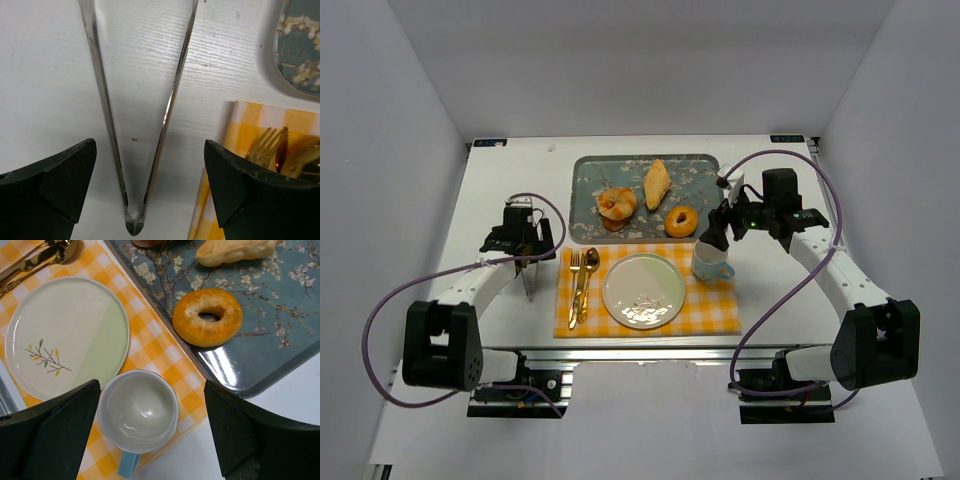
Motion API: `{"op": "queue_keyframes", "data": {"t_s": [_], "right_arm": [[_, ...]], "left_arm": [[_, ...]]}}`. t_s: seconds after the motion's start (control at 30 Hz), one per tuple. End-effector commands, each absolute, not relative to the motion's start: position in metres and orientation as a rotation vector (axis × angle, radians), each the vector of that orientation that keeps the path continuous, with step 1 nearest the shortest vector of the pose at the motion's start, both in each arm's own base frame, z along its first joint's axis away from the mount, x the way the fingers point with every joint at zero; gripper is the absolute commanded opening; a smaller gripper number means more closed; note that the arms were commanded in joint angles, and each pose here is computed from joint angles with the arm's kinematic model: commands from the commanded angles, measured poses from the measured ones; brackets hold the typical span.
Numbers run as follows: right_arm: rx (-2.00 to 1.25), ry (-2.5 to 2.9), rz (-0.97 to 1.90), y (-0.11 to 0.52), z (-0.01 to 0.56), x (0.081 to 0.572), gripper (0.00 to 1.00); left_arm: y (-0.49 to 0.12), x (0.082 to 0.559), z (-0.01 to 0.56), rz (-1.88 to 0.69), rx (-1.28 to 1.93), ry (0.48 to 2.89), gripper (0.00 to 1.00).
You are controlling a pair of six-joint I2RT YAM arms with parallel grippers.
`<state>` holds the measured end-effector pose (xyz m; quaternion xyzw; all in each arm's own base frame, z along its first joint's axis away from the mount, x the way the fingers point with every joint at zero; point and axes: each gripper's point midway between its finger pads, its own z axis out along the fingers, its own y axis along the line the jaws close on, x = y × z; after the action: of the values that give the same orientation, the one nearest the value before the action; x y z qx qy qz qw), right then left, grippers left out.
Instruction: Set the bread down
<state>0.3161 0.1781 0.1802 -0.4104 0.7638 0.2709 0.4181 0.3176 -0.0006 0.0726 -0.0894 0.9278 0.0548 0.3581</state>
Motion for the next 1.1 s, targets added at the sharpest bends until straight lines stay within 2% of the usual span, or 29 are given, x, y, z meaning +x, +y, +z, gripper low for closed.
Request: {"op": "queue_keyframes", "data": {"t_s": [0.0, 0.5, 0.73, 0.83, 0.93, 0.97, 1.03, 1.07], "right_arm": [[-1.014, 1.853, 0.643, 0.18, 0.202, 0.33, 0.89], [-1.003, 1.863, 0.641, 0.178, 0.203, 0.335, 0.89], [-0.994, 1.863, 0.63, 0.174, 0.206, 0.338, 0.89], [-0.991, 1.864, 0.628, 0.173, 0.206, 0.338, 0.89], [-0.987, 1.862, 0.623, 0.172, 0.208, 0.339, 0.89], [-0.985, 1.862, 0.621, 0.171, 0.208, 0.34, 0.89], [-0.983, 1.861, 0.617, 0.17, 0.209, 0.341, 0.89], [-0.985, 1.86, 0.616, 0.17, 0.209, 0.34, 0.89]], "left_arm": [[-0.002, 0.327, 0.058, 0.151, -0.169, 2.398, 0.97], [-0.002, 0.321, 0.02, 0.161, -0.213, 2.455, 0.89], [-0.003, 0.32, 0.005, 0.164, -0.245, 2.506, 0.78], [-0.004, 0.32, 0.001, 0.164, -0.242, 2.524, 0.71], [-0.005, 0.321, 0.0, 0.158, -0.24, 2.533, 0.55], [-0.005, 0.321, 0.0, 0.159, -0.239, 2.534, 0.45], [-0.006, 0.321, 0.0, 0.15, -0.247, 2.534, 0.36], [-0.007, 0.322, 0.003, 0.144, -0.253, 2.526, 0.27]]}}
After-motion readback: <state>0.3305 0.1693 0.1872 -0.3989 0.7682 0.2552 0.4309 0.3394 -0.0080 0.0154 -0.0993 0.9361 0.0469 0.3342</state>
